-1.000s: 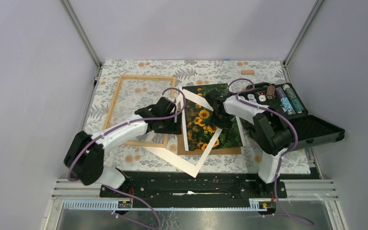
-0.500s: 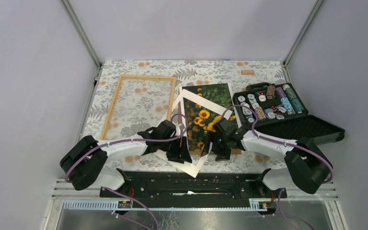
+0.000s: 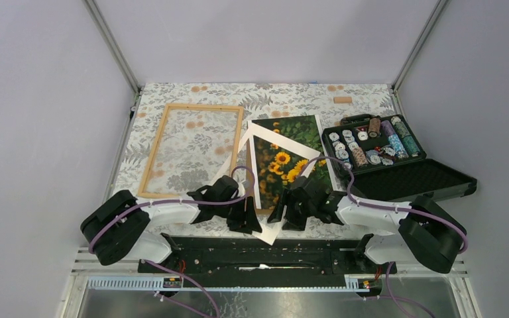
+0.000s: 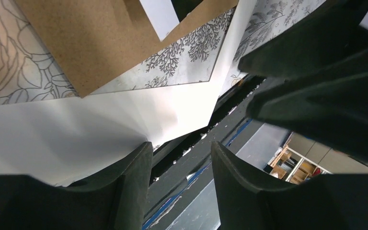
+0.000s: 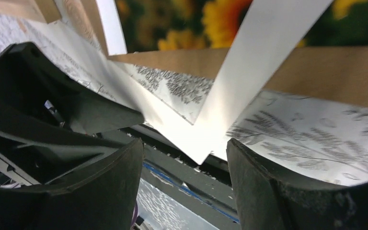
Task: Put the photo into the frame
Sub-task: Move the photo frame to the center of the board, then pick up the photo frame item at the center of the board.
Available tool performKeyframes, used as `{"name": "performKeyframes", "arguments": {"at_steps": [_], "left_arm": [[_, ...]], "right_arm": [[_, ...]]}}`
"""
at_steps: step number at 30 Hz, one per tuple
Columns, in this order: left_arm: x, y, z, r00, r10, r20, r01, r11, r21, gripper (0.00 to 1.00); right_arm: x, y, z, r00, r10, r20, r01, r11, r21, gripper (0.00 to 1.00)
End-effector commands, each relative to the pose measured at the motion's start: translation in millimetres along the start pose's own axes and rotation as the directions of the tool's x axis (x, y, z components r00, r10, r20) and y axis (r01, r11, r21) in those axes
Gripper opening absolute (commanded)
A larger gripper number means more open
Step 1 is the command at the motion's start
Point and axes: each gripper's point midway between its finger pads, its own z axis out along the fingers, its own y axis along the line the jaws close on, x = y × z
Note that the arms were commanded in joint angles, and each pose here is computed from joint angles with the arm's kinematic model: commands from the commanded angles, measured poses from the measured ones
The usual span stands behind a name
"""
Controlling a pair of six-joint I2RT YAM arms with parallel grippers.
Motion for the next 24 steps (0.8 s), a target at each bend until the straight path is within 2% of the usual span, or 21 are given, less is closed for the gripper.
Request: {"name": "performKeyframes", "arguments": {"at_steps": [1,9,12,19,24], "left_arm": [[-3.9,9.7,9.9,0.999,-0.01,0.046,0.009,1.0,0.005,0.53],[0.3,14.1,12.5,0.999,-0.015,0.031,0.015,1.0,0.007,0.52],[1.3,13.9,11.7,1.0,-0.01,0.028,0.01,1.0,0.008,0.52],[1.4,15.4,11.3,0.999,-0.008,0.032,0.008,1.0,0.004,0.51],[0.6,13.7,10.3,0.999,-0.006,0.034,0.006,1.0,0.006,0.51]], "right_arm": [[22.8,12.2,4.8,0.998,0.043,-0.037,-0.045,0.997,-0.062,0.71],[42.3,16.8,22.3,0.997,0.076,-0.029,-0.078,0.993,-0.086,0.7],[46.0,13.8,25.2,0.995,0.092,-0.028,-0.094,0.993,-0.075,0.65],[48.3,-7.4,6.1,0.995,0.102,0.023,-0.101,0.994,-0.047,0.68],[48.6,-7.8,11.8,0.996,0.091,0.025,-0.09,0.995,-0.041,0.69]]}}
